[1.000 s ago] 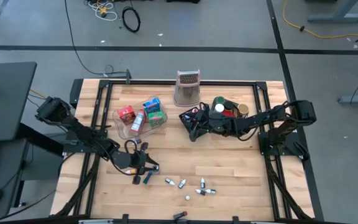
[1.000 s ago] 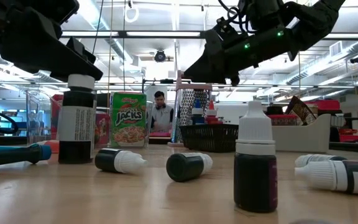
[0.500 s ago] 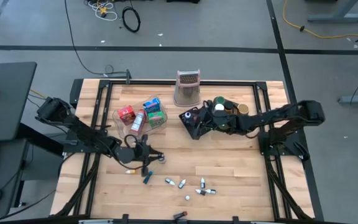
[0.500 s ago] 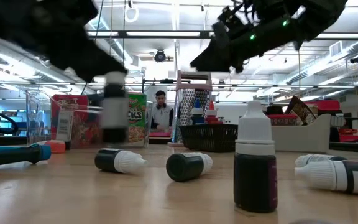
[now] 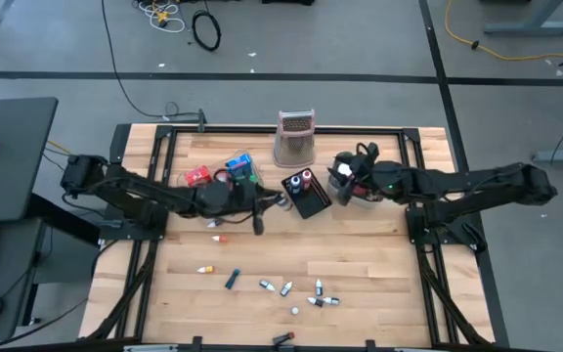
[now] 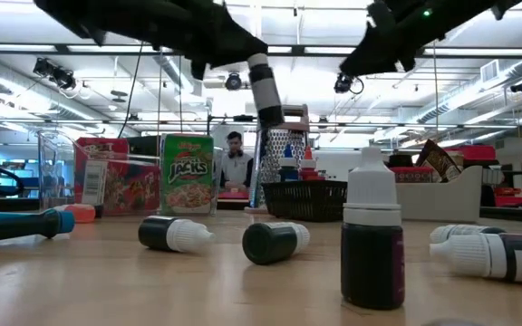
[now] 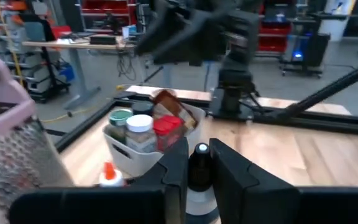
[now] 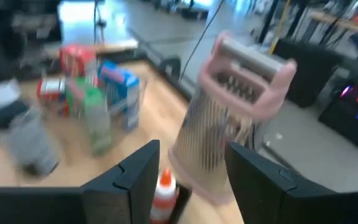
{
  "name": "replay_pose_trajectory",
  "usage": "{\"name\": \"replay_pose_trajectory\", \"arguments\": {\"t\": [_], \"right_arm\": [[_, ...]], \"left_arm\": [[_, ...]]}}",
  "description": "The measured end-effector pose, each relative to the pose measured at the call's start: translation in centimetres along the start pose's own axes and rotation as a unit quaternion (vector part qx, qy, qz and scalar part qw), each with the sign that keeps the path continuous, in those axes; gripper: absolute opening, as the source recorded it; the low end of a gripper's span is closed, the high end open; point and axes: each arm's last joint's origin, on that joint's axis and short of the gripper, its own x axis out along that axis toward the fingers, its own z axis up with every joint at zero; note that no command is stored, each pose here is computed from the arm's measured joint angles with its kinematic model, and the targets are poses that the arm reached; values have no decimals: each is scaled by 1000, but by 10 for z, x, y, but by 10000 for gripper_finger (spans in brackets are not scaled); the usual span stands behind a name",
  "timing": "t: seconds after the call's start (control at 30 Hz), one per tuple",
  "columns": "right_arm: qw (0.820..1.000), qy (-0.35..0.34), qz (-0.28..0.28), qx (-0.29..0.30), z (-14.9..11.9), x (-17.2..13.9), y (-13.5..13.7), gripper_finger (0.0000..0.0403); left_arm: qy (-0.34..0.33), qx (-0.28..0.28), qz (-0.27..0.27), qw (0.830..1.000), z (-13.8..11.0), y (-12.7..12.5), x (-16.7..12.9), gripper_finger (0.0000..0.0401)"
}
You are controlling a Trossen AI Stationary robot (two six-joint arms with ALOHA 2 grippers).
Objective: Pick & Place Kitchen Items
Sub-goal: Put the large black food coloring bottle into the black bin
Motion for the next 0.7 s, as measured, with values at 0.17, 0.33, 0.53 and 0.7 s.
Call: {"name": "replay_pose_trajectory", "arguments": {"t": [0.17, 0.33, 0.53, 0.7], "right_arm": [[998, 59, 26, -10, -12, -5, -2, 194], [995, 88, 49, -5, -17, -5, -1, 194], [994, 90, 68, -7, -17, -5, 0, 194], [994, 89, 69, -7, -17, -5, 0, 194]], "left_arm": [[-3, -9, 13, 1000, -11, 10, 19, 53], [-20, -24, 10, 999, -36, 14, 43, 52], [-8, -27, 44, 999, -57, 21, 69, 52], [17, -20, 51, 998, -71, 23, 83, 52]]}}
